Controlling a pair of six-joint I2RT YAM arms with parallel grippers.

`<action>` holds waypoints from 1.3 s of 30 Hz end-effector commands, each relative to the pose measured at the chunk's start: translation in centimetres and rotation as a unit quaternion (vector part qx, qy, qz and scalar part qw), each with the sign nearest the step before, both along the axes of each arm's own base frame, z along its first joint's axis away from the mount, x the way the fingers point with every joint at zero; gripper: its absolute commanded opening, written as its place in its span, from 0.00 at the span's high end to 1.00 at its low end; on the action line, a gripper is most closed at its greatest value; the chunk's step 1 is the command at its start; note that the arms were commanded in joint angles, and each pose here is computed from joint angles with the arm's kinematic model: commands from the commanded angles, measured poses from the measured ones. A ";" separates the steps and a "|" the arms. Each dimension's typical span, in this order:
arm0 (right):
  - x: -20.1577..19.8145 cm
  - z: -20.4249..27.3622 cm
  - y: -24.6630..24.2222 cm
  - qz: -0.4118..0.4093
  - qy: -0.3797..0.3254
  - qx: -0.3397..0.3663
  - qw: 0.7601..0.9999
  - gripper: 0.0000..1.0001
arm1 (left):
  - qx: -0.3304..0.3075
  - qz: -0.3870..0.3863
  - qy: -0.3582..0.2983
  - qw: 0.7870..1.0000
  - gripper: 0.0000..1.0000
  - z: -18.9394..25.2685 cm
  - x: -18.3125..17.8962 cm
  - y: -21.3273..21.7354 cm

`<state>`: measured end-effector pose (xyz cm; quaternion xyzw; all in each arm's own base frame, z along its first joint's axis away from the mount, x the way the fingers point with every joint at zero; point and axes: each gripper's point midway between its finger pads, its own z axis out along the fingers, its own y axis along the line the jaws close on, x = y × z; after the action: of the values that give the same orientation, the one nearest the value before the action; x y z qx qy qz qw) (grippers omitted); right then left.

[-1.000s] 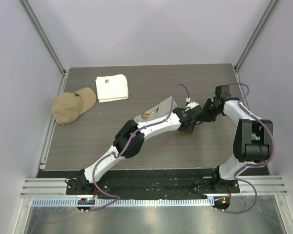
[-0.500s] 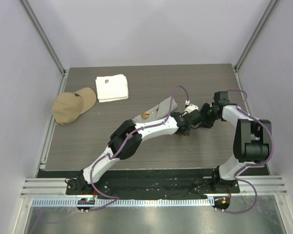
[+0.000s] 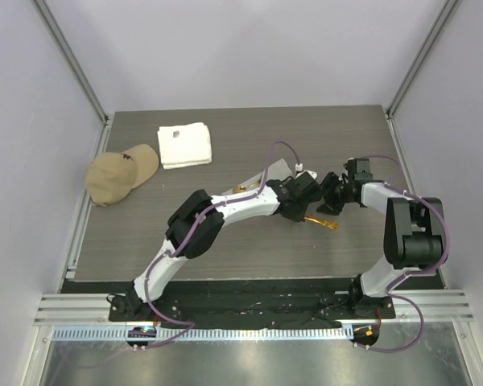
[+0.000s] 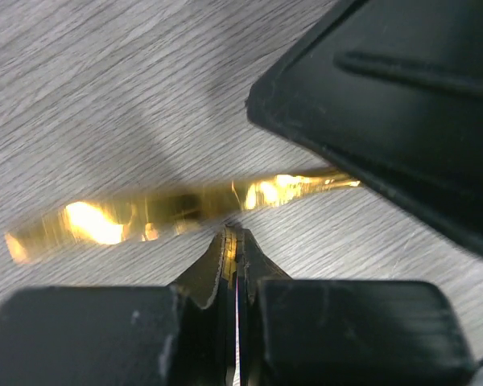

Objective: Fold the napkin into a case and place the utensils inside
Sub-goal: Rotate the spoon at the center of the board.

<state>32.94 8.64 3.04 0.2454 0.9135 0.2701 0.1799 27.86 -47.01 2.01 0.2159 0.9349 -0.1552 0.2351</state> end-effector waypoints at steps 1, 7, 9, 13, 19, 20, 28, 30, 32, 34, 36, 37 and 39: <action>0.1 0.3 -0.4 0.005 -0.015 -0.025 1.000 0.42 | 0.078 -0.032 0.099 0.992 1.00 -6.4 -5.0 3.8; -1.3 0.5 -0.6 0.013 -0.004 -0.035 0.999 0.48 | 0.047 -0.039 0.079 0.995 1.00 -3.5 -3.8 2.8; -2.6 0.0 -0.4 0.028 0.015 -0.033 0.999 0.50 | 0.044 -0.044 0.086 0.994 1.00 -3.5 -4.0 2.6; -4.6 -0.6 0.4 0.045 0.025 -0.016 0.999 0.53 | 0.042 -0.044 0.080 0.995 1.00 -3.7 -3.6 2.5; -4.8 -0.1 0.2 0.061 0.017 -0.034 0.997 0.53 | 0.051 -0.031 0.059 0.996 1.00 -3.4 -0.5 3.1; -4.7 -0.1 0.4 0.058 0.017 -0.026 0.998 0.54 | 0.049 -0.031 0.053 0.997 1.00 -3.3 0.0 2.7; -4.3 0.0 0.8 0.135 0.024 -0.127 0.982 0.48 | 0.049 -0.027 0.022 0.998 1.00 -1.8 2.4 2.4; -3.4 0.7 0.1 0.151 0.014 -0.162 0.975 0.45 | 0.040 -0.015 0.016 0.999 1.00 0.2 2.7 3.4; -3.2 1.1 -0.9 0.157 0.017 -0.195 0.968 0.45 | 0.029 -0.011 0.012 0.999 1.00 1.8 2.4 4.2; -2.8 2.0 -1.0 0.170 0.009 -0.215 0.962 0.43 | 0.018 -0.003 0.008 1.000 1.00 4.1 2.0 5.6; -2.2 2.8 -0.6 0.180 0.003 -0.234 0.955 0.43 | 0.009 0.013 0.015 1.000 0.99 5.4 1.8 6.8; -2.6 2.6 -0.5 0.183 0.015 -0.240 0.953 0.43 | 0.005 0.018 0.018 1.000 0.99 6.7 1.3 7.8; -2.4 3.0 0.5 0.192 0.012 -0.260 0.946 0.44 | -0.010 0.033 0.027 0.999 0.99 8.2 0.9 8.8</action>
<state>30.67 8.71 5.14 0.0566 0.9773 0.1067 0.1742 28.72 -40.06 3.67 0.2128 0.9498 -0.1310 0.1882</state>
